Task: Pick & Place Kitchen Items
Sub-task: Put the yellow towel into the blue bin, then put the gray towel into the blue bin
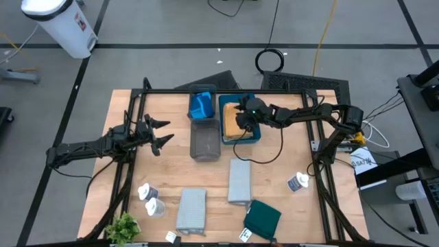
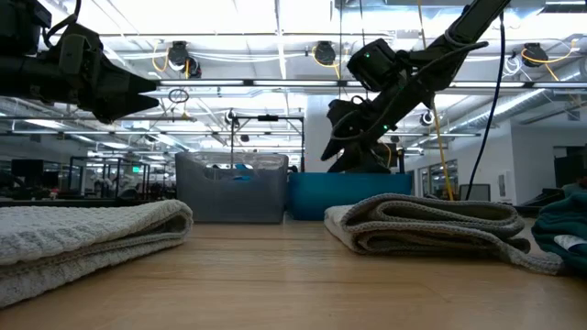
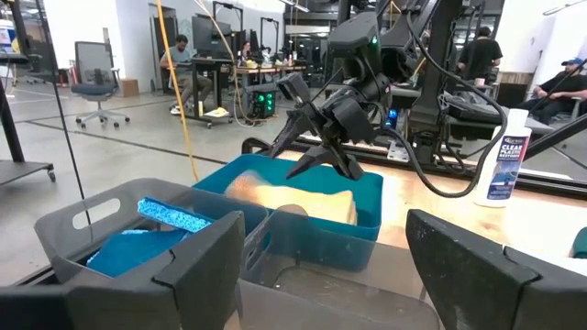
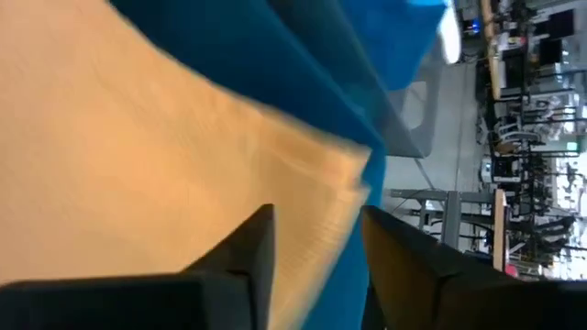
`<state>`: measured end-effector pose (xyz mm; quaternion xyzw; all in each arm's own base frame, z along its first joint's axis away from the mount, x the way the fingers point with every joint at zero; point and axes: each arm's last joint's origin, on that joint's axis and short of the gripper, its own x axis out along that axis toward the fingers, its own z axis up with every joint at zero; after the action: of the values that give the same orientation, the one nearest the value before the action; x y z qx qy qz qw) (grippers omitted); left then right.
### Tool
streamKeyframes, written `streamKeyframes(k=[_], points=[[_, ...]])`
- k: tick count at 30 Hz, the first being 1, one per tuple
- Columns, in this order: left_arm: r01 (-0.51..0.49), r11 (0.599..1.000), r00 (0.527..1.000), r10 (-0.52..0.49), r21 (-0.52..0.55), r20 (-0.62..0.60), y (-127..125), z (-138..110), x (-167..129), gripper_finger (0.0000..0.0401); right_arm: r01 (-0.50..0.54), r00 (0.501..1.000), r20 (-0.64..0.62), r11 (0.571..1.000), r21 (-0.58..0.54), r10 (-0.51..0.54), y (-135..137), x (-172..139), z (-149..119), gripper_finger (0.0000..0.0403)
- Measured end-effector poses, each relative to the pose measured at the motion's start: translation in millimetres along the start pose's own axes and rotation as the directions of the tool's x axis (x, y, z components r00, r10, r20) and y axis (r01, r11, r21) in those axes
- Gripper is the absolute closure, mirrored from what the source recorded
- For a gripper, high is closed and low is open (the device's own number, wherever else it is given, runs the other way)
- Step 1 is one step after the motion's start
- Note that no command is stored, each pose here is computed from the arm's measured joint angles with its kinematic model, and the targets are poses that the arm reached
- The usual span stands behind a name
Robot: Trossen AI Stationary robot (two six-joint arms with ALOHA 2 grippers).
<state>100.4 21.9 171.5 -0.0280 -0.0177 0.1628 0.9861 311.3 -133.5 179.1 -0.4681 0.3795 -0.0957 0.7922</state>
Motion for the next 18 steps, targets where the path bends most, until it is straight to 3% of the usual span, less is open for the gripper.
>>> streamKeyframes(k=[8,18], points=[[0.000,1.000,1.000,0.000,0.000,0.000,0,0,0,0.0093,0.102,0.994,-0.036,0.994,0.048,-0.100,-7,-1,3,0.0201],[0.000,1.000,1.000,0.000,0.000,0.000,0,0,0,0.0093,0.222,0.970,-0.152,0.945,0.238,-0.190,-2,-10,21,0.0188]])
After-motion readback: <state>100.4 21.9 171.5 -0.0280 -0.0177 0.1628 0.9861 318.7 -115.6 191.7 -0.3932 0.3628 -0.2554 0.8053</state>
